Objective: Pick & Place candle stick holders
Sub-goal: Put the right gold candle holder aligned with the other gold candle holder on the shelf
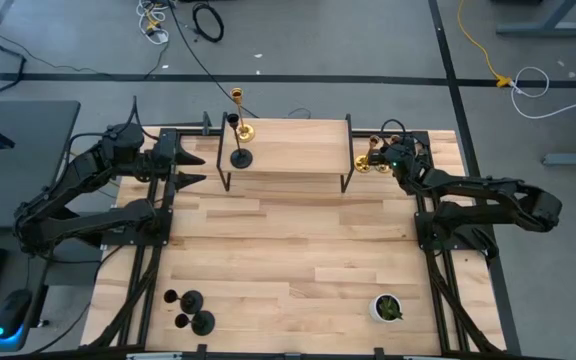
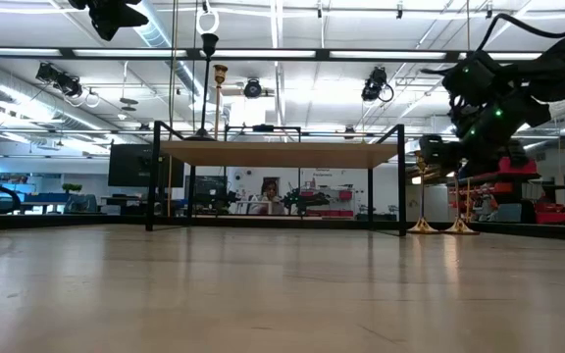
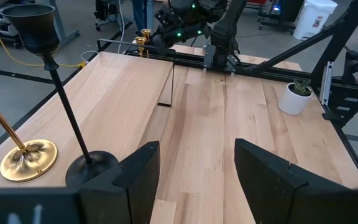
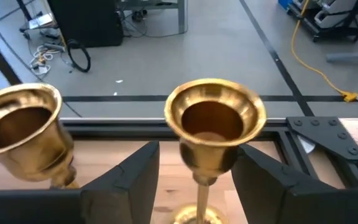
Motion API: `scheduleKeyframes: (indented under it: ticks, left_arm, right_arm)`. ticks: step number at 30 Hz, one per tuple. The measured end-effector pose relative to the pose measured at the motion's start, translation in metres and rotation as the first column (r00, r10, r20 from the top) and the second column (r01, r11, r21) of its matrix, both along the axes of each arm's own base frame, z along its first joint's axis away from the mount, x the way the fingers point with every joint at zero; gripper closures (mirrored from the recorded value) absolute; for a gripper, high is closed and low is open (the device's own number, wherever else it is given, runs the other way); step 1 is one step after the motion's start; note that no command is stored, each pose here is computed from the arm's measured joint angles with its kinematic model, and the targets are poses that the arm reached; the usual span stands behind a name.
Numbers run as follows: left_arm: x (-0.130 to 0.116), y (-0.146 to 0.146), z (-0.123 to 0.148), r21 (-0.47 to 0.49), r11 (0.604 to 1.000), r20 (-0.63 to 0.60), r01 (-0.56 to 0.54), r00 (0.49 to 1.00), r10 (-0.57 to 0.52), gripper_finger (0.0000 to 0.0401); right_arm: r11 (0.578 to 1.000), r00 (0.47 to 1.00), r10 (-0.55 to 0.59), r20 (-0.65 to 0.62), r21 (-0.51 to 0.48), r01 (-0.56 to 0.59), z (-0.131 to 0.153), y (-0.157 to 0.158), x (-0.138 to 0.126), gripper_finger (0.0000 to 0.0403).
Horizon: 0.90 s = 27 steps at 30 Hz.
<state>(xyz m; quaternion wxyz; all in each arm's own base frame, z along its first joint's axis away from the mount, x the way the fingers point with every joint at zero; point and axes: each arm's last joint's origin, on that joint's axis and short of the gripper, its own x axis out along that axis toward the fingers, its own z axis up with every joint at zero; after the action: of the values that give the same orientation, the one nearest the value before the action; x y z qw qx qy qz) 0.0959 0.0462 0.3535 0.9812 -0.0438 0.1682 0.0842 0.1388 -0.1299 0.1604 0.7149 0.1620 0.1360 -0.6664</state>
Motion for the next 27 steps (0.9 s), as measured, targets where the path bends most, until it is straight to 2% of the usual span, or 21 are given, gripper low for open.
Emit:
scheduleKeyframes:
  ticks: [4, 14, 27]
  left_arm:
    - [0.0, 0.0, 0.0, -0.001, 1.0, 0.0, 0.0, 1.0, 0.0, 0.0193]
    - [0.0, 0.0, 0.0, -0.003, 1.0, 0.0, -0.001, 1.0, 0.001, 0.0193]
    - [0.0, 0.0, 0.0, -0.003, 1.0, 0.0, 0.0, 1.0, 0.0, 0.0193]
  right_arm:
    - [1.0, 1.0, 0.004, -0.003, 0.006, -0.004, -0.0005, 0.0001, -0.0002, 0.0247]
    - [0.999, 0.999, 0.035, -0.017, 0.018, -0.035, -0.001, 0.0004, 0.0004, 0.0385]
    - [0.998, 0.998, 0.057, -0.022, -0.005, -0.057, 0.0052, 0.0023, 0.0003, 0.0385]
